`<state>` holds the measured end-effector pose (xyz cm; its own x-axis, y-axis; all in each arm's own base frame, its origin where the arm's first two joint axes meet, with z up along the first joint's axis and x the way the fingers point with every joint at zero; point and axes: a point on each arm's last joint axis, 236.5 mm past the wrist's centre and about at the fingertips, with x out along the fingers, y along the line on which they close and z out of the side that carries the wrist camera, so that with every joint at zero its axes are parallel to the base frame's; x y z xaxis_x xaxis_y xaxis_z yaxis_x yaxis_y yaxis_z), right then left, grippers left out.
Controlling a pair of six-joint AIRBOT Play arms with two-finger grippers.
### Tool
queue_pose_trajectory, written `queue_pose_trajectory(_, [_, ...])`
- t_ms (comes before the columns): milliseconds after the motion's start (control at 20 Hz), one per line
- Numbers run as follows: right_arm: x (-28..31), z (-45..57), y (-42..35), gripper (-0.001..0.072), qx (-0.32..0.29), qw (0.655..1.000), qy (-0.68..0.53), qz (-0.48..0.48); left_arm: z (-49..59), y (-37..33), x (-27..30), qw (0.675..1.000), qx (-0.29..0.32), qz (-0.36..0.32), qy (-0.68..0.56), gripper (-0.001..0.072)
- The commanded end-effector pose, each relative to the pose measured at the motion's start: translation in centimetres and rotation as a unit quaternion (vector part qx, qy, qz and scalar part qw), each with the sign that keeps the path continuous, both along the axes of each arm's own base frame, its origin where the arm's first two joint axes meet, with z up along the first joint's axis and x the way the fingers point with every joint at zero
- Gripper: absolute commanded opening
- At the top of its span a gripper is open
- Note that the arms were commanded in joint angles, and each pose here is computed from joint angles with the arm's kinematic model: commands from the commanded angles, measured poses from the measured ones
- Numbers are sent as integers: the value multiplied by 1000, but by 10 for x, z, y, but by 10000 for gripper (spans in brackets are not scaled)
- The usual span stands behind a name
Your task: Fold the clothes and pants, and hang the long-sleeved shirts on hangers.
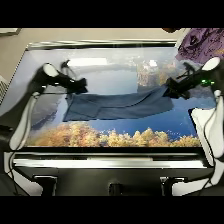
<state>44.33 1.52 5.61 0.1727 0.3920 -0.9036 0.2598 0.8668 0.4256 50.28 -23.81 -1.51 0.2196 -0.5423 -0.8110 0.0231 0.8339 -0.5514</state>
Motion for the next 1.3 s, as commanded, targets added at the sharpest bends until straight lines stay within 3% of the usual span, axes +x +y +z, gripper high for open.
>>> queue_pose_trajectory(0, [-22, 54, -21, 30, -54, 996, -30, -63, -23, -105, -33, 997, -57, -46, 16, 14])
queue_pose_trajectory(400, [-57, 111, -13, 30, -45, 992, -58, -105, -35, -273, -105, 980, -179, -75, 41, 14])
queue_pose_trajectory(750, [-59, 126, -5, 30, -20, 989, -70, -130, -15, -350, -134, 963, -255, -84, 39, 14])
queue_pose_trajectory(950, [-58, 128, 0, 30, -7, 988, -68, -139, -1, -323, -127, 963, -240, -119, 41, 13])
queue_pose_trajectory(1100, [-49, 138, 15, 30, 37, 984, -78, -155, 18, -258, -98, 976, -164, -141, 11, 12])
queue_pose_trajectory(1250, [-36, 147, 37, 30, 67, 979, -95, -166, 55, -166, -54, 991, -66, -114, -38, 12])
